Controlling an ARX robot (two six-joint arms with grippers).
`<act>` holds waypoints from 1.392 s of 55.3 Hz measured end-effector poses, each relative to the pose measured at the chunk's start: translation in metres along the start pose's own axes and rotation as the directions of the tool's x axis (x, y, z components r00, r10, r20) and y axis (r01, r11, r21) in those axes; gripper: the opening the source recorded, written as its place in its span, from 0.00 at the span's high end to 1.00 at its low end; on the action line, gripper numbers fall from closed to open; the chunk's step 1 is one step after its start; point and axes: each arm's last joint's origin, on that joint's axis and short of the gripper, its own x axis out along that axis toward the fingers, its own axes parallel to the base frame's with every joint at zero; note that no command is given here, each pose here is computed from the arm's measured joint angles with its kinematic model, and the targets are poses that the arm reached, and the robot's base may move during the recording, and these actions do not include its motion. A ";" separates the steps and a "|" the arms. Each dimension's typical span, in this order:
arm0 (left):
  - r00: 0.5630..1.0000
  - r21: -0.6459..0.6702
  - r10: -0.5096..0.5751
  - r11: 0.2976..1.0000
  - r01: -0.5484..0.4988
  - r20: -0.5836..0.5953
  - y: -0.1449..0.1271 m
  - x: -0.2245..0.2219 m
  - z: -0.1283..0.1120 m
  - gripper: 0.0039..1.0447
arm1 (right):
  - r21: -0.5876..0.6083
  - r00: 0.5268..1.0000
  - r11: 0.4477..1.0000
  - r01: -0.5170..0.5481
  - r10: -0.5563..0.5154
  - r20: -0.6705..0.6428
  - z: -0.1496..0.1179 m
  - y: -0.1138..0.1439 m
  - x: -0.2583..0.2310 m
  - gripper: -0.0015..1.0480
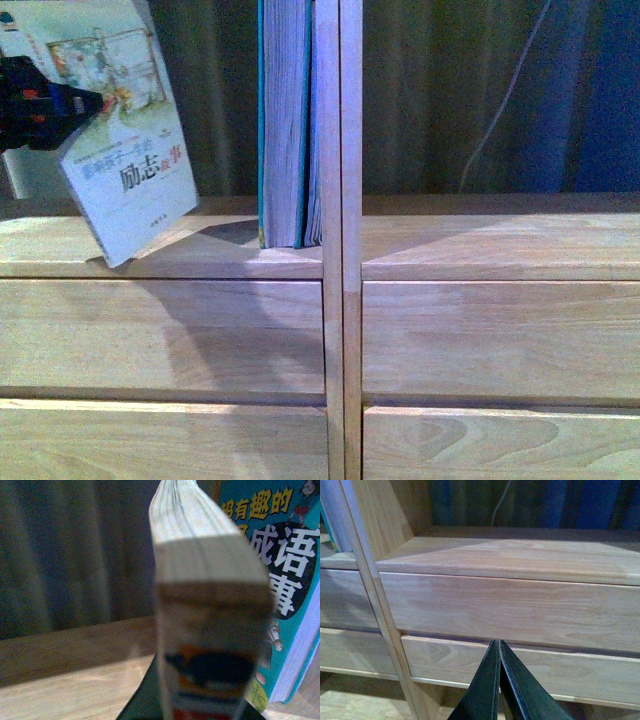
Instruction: Organize books on shelf
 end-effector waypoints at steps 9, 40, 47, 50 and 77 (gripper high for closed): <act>1.000 0.025 0.026 0.999 -0.026 -0.014 0.002 0.020 -0.007 0.94 | 0.000 1.000 1.000 0.000 0.000 -0.003 -0.005 0.000 -0.004 0.97; 1.000 0.154 0.008 0.988 -0.006 -0.014 -0.047 0.069 -0.017 0.94 | 0.000 1.000 1.000 0.001 -0.001 0.016 -0.012 0.000 -0.014 0.97; 1.000 0.177 -0.003 0.984 0.005 -0.013 -0.059 0.076 -0.019 0.94 | -0.001 1.000 1.000 0.000 0.000 -0.012 -0.016 0.000 -0.020 0.97; 1.000 0.184 -0.011 0.983 0.013 -0.012 -0.064 0.079 -0.020 0.94 | 0.000 1.000 1.000 0.002 -0.002 -0.010 -0.016 0.000 -0.023 0.97; 1.000 0.204 -0.018 0.979 0.015 0.013 -0.076 0.089 -0.022 0.94 | -0.001 1.000 1.000 0.001 -0.001 0.011 -0.015 0.000 -0.026 0.97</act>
